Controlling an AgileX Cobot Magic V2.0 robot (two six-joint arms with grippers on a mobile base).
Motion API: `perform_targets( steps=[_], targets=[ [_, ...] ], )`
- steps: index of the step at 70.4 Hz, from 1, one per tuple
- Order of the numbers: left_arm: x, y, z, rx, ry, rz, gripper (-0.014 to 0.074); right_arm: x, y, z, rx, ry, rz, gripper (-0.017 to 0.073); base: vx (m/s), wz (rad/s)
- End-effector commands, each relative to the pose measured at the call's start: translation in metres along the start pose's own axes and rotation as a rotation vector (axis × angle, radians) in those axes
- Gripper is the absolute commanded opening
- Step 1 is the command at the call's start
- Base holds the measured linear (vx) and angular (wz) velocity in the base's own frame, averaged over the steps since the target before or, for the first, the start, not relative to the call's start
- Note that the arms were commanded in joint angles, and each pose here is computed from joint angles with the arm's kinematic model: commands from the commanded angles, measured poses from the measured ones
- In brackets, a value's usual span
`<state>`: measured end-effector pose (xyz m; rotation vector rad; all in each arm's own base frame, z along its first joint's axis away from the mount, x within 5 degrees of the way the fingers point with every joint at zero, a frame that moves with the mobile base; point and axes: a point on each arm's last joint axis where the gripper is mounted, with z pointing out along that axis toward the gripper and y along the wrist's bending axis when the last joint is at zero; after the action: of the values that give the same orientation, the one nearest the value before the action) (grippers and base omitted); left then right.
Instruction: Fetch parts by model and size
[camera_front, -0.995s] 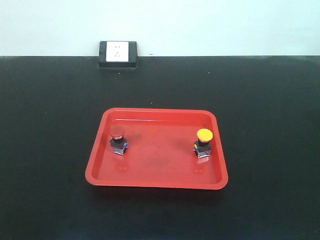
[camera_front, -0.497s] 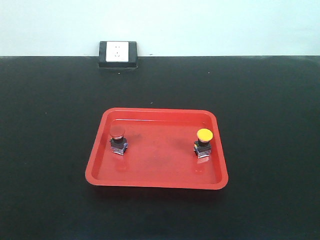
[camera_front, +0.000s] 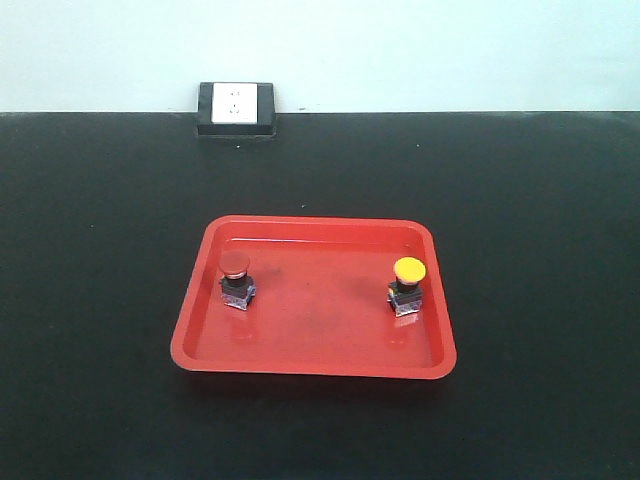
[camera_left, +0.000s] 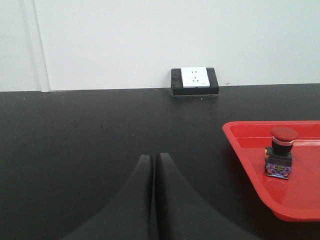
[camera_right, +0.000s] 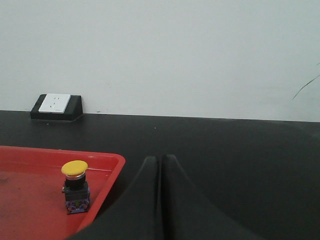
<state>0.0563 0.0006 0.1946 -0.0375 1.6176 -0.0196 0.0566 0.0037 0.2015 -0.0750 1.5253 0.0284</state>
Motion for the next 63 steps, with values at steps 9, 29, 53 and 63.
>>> perform_targets(
  steps=[9,29,53,63],
  targets=[
    [-0.0114,-0.0003,-0.0020,0.003,-0.099,-0.012,-0.0006,-0.0042,0.0000,-0.0006,0.003,-0.064,-0.013,-0.0010,0.00,0.00],
    [-0.0114,-0.0003,-0.0020,0.003,-0.099,-0.012,-0.0006,-0.0042,0.0000,-0.0006,0.003,-0.064,-0.013,-0.0010,0.00,0.00],
    [-0.0114,-0.0003,-0.0020,0.003,-0.099,-0.012,-0.0006,-0.0039,0.0000,-0.0006,0.003,-0.061,-0.013,-0.0010,0.00,0.00],
    [-0.0114,-0.0003,-0.0020,0.003,-0.099,-0.012,-0.0006,-0.0039,0.0000,-0.0006,0.003,-0.061,-0.013,-0.0010,0.00,0.00]
  ],
)
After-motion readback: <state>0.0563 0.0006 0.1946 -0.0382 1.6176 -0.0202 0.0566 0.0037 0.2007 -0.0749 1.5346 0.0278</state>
